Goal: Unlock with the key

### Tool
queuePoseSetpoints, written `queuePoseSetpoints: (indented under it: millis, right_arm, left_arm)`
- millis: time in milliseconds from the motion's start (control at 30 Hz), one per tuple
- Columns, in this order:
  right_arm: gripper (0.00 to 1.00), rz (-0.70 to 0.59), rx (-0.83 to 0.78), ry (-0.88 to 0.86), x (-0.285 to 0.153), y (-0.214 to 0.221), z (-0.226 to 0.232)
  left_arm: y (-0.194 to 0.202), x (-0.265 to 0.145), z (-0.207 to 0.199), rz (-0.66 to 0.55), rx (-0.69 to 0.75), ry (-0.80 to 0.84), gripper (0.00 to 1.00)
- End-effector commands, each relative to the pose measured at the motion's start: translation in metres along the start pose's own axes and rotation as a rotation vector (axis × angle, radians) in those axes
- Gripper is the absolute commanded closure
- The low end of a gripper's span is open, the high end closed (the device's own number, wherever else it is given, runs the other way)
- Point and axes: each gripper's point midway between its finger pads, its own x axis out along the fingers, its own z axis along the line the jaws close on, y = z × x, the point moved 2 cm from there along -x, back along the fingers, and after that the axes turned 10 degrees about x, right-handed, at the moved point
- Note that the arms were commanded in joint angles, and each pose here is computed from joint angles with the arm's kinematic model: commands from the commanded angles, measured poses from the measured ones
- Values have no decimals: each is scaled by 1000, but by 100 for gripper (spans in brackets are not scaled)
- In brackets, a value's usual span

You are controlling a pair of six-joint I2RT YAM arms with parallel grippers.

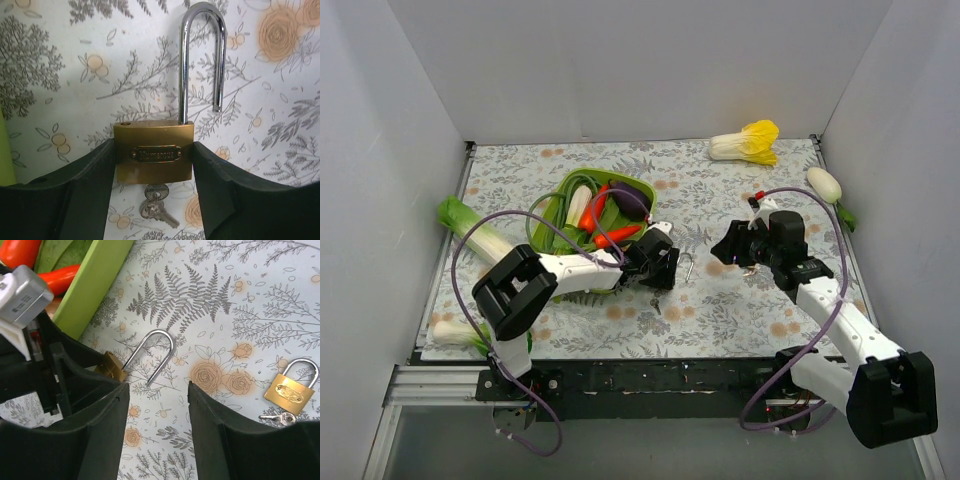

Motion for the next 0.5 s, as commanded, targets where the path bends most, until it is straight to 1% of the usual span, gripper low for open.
queuePoseSetpoints:
  millis: [0, 100, 300, 467]
  right_arm:
    - [42, -78, -17, 37, -16, -13, 1]
    - [42, -117, -29, 35, -26, -19, 5]
    - [39, -182, -50, 55, -44, -29, 9]
    - [39, -215, -66, 84, -56, -32, 8]
  left_arm:
    - [-39, 4, 2, -87, -18, -70, 100]
    - [-48, 14, 5, -88, -10, -117, 100]
    - [-48, 37, 15, -45, 10, -220, 100]
    - [-66, 51, 20, -49, 37, -299, 100]
